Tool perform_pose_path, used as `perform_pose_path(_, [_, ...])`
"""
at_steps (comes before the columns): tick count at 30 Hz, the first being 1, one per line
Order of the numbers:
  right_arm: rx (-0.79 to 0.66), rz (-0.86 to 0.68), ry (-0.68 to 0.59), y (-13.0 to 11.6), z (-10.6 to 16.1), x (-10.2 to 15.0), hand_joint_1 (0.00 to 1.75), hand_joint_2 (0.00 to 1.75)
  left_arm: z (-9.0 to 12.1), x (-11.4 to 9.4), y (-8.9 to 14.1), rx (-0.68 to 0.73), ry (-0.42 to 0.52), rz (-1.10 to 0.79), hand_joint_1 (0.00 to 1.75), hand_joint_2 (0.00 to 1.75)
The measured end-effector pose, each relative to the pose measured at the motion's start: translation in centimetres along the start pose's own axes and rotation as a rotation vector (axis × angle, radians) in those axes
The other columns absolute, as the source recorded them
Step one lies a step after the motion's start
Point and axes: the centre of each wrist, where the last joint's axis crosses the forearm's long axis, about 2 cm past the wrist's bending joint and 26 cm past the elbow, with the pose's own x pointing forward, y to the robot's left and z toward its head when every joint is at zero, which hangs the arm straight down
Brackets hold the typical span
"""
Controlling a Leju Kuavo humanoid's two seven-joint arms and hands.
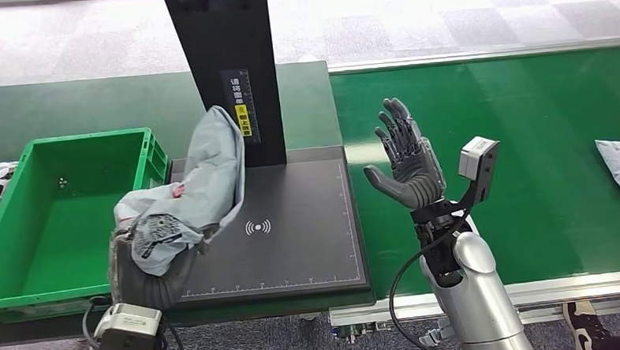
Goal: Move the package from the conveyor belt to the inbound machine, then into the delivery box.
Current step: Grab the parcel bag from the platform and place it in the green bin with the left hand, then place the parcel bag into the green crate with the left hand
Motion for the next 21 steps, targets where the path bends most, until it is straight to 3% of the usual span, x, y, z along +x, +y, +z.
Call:
perform_pose_path(4, [-0.002, -0.001, -0.001, 0.1, 0.0, 0.0, 0.00, 1.75, -1.2, -0.2, 2.5, 0.138, -0.020, -0.060, 1.75, 1.75])
perform_pose_path(9, [0.001, 0.004, -0.001, 0.4, 0.0, 0.0, 0.00, 1.75, -2.5, -2.2, 5.9, 0.243, 0.047, -0.152, 1.75, 1.75])
perform_pose_path(14, [0.006, 0.002, 0.001, 0.4, 0.3, 0.0, 0.00, 1.75, -2.9, -5.6, 8.4, 0.284, 0.157, -0.238, 1.75, 1.75])
perform_pose_path(21, [0.006, -0.001, 0.001, 0.4, 0.4, 0.0, 0.00, 1.75, -4.4, -10.6, 10.2, 0.282, 0.318, -0.333, 1.75, 1.75])
